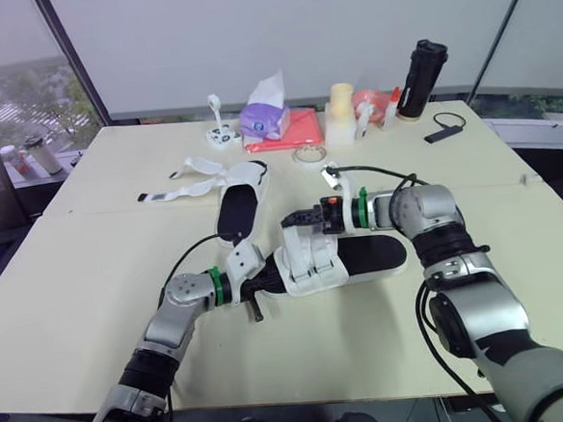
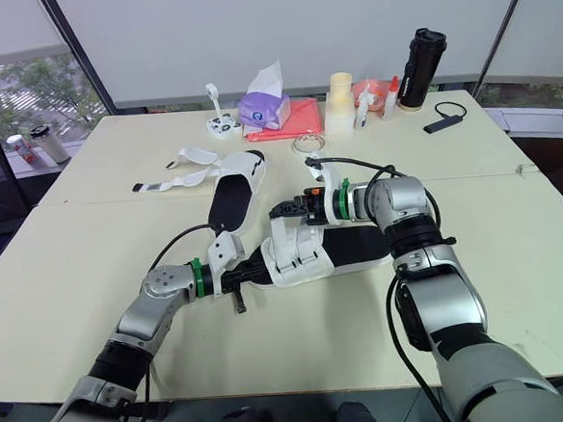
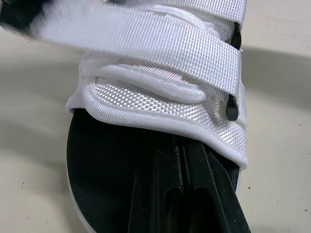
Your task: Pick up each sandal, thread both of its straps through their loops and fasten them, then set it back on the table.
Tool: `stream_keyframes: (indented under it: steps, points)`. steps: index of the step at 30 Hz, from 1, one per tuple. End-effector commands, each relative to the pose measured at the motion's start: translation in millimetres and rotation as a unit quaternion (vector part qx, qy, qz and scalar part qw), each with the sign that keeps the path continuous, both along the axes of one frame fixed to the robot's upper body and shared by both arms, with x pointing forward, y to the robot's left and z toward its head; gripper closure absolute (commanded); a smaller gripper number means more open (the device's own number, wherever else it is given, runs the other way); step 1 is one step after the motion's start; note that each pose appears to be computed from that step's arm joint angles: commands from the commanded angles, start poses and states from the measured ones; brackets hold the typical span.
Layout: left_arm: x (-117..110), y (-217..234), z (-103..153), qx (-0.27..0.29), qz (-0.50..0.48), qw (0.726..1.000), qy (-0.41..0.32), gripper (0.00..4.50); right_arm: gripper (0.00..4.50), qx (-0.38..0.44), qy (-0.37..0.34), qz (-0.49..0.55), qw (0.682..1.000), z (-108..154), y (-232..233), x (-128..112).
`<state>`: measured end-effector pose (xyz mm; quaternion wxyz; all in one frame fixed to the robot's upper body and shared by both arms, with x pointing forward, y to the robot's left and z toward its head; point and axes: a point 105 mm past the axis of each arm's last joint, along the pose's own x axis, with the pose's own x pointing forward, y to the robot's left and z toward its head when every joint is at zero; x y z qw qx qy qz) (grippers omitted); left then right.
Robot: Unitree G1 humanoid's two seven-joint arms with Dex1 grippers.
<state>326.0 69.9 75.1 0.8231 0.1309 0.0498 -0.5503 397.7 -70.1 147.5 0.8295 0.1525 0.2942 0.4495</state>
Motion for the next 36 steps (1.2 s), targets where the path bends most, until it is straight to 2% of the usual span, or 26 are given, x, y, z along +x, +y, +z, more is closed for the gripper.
stream_keyframes:
  steps: [1,8,21,24,26,31,33,36]
  points:
    - [-11,15,-49,0.056,0.023,0.995,0.082,4.5,4.47,-0.007,-0.042,-0.041,0.998,18,-7,16]
    - [-14,16,-52,0.056,0.025,0.995,0.085,4.5,4.47,-0.13,-0.058,-0.056,0.988,-11,-17,23]
    - [-11,15,-50,0.055,0.025,0.995,0.08,4.5,4.47,-0.227,-0.142,0.027,0.963,-13,-16,17]
    - [-11,15,-50,0.055,0.025,0.995,0.08,4.5,3.53,-0.229,-0.157,0.025,0.96,-9,-16,17]
    - [-11,15,-50,0.055,0.025,0.995,0.08,4.5,2.61,-0.218,-0.16,0.027,0.962,-5,-16,16]
    - [-12,15,-50,0.054,0.025,0.995,0.081,4.5,0.04,-0.148,-0.186,-0.031,0.971,39,-21,22]
    - [-13,15,-49,0.053,0.026,0.995,0.08,4.5,0.01,-0.1,-0.186,-0.043,0.976,61,-23,16]
    - [-13,17,-43,0.046,0.027,0.996,0.073,4.5,0.01,0.004,-0.147,-0.031,0.989,86,-37,-10]
